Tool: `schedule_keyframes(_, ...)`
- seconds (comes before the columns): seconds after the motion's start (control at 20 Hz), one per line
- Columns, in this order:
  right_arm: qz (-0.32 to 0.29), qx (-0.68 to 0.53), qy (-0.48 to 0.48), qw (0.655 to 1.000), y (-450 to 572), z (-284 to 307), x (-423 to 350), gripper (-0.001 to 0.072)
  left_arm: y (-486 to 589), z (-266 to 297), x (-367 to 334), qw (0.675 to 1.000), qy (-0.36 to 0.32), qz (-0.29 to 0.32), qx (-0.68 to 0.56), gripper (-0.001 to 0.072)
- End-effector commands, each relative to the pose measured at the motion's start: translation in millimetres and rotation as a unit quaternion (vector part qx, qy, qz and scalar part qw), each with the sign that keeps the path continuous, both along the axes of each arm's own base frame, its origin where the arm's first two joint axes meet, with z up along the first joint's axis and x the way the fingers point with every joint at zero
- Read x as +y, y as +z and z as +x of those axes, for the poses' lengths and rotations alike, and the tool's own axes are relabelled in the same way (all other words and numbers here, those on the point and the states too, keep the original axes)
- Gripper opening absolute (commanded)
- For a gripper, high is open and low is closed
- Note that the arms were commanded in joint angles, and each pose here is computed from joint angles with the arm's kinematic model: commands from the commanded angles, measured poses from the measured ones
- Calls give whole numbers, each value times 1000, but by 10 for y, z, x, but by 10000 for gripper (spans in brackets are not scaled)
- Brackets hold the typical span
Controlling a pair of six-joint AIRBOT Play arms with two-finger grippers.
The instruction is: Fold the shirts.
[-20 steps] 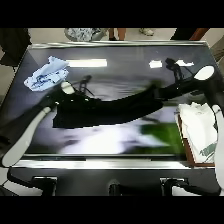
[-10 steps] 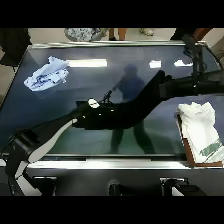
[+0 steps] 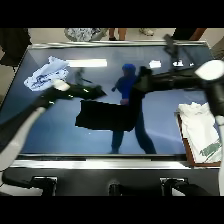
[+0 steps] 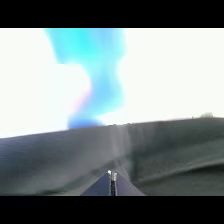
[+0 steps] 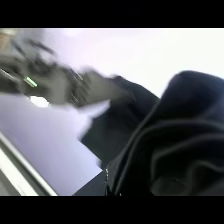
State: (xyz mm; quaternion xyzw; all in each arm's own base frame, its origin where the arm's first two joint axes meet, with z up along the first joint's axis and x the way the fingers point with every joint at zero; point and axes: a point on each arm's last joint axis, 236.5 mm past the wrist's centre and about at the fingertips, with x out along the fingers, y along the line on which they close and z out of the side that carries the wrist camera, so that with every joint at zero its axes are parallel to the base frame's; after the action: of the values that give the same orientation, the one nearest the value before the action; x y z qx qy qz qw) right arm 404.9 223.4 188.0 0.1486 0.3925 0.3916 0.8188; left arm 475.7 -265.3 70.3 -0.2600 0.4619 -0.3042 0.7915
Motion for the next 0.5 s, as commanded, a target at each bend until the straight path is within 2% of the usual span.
schedule_keyframes(0.0, 71, 9, 18, 997, -155, 132, 818, 46, 748, 101, 1146, 994, 76, 36, -73, 26)
schedule_keyframes(0.2, 120, 61, 36, 990, -637, 62, 1690, 47, 1446, -88, 1808, 980, 134, 45, -138, 26)
schedule_keyframes(0.4, 130, 133, 29, 982, -1330, -80, 2260, 49, 1729, -288, 1834, 976, 132, 48, -165, 26)
schedule_keyframes(0.45, 130, 143, 20, 981, -1457, -89, 2348, 159, 1737, -302, 1814, 977, 129, 48, -166, 26)
